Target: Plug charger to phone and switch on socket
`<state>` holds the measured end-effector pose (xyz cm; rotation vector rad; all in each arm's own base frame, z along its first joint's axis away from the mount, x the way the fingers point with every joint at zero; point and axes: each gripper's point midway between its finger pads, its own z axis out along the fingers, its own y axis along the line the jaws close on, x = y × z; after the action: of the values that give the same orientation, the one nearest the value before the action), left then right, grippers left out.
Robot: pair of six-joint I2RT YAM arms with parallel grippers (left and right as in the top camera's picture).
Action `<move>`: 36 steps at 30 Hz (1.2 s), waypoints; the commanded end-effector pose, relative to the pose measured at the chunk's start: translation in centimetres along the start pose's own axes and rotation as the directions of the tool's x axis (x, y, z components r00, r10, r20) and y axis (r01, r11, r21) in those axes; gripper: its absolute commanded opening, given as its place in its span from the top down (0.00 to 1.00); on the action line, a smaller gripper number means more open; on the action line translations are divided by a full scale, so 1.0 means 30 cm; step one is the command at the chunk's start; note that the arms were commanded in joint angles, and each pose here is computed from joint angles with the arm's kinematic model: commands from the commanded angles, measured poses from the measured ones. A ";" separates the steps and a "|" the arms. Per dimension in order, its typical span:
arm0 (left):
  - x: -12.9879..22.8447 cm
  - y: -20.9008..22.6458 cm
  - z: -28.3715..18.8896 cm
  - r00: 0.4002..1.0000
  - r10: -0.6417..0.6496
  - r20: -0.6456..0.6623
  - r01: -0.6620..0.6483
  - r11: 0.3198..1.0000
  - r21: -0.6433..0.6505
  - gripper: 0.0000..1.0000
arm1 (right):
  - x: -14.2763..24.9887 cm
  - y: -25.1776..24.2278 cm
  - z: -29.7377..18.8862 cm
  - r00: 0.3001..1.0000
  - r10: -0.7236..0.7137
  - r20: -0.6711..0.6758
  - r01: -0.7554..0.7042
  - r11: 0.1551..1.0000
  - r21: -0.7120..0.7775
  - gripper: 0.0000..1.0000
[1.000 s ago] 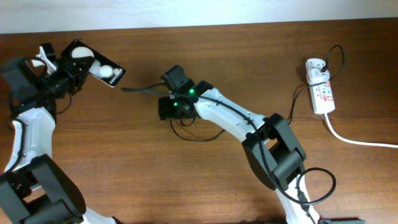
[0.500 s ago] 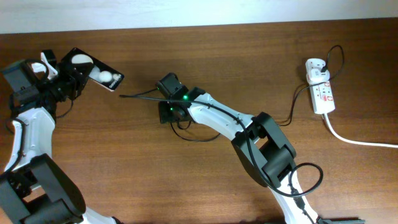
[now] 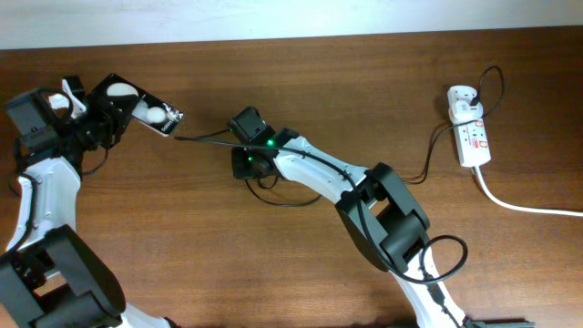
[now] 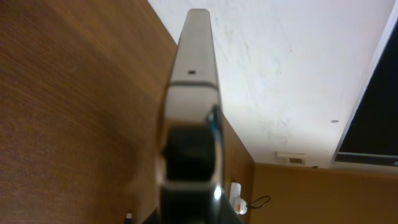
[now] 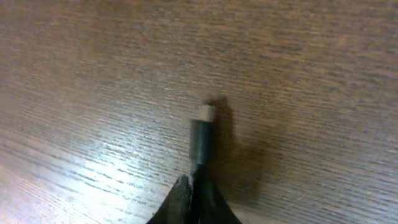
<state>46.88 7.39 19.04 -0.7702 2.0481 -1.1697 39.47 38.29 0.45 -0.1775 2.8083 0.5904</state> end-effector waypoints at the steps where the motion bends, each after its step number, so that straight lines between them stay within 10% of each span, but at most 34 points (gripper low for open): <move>1: -0.002 -0.021 -0.004 1.000 0.027 -0.002 -0.027 1.000 0.014 1.00 | 0.026 -0.032 0.045 1.000 0.012 -0.029 -0.012 1.000 0.020 0.96; 15: 0.156 -0.087 0.107 0.984 0.120 -0.133 -0.116 0.993 0.036 1.00 | -0.065 0.001 -0.285 0.979 -0.186 -0.085 0.144 0.921 -0.362 0.96; 24: 0.208 -0.102 0.134 0.969 0.175 -0.173 -0.169 0.984 0.048 1.00 | -0.071 -0.042 -0.541 0.973 -0.225 -0.056 0.191 0.915 -0.357 0.96; 36: 0.406 -0.123 0.163 0.900 0.258 -0.350 -0.233 0.966 0.113 1.00 | 0.019 -0.038 -1.134 0.926 -0.239 0.291 0.334 0.877 -0.345 0.96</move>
<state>44.22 -2.70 16.03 -0.4377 2.3251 -1.2229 32.25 25.12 30.07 -0.5968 2.3347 1.0239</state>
